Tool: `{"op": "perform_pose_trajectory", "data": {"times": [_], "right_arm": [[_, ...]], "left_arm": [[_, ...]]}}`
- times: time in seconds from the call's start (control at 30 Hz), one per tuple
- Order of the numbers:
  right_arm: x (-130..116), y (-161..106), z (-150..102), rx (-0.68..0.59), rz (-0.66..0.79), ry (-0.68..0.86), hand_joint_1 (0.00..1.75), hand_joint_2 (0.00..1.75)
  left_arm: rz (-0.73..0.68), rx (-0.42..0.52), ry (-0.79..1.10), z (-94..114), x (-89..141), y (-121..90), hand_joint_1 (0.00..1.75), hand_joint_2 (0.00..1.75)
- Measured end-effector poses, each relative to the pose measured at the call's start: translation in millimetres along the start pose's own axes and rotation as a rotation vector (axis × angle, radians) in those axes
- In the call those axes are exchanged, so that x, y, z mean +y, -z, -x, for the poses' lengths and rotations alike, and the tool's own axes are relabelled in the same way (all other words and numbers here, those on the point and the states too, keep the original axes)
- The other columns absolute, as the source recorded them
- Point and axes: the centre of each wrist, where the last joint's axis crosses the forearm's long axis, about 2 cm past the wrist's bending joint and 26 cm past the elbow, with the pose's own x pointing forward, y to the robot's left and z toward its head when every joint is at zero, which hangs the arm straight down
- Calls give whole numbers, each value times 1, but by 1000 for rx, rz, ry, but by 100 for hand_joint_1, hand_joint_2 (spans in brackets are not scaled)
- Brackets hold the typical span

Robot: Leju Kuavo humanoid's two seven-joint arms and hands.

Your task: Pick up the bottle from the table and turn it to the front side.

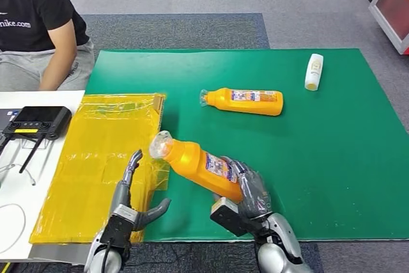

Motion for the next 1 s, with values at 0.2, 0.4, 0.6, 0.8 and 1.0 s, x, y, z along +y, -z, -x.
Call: {"op": "perform_pose_trajectory", "data": {"times": [0.2,0.4,0.6,0.8,1.0], "right_arm": [[0,-4,-8,-10,29,69,175,175],[4,-6,-14,-36,19,183,175,175],[8,-8,-19,-39,23,238,175,175],[9,-7,-22,-47,28,257,175,175],[13,-7,-24,-60,23,263,175,175]], "left_arm": [[-27,-35,-150,-8,-3,4,0,175],[-18,-49,-277,-12,-3,6,0,175],[-10,-96,-371,-22,0,12,0,175],[9,-141,-451,-31,2,17,0,175],[62,-165,-633,-39,1,20,0,175]]}}
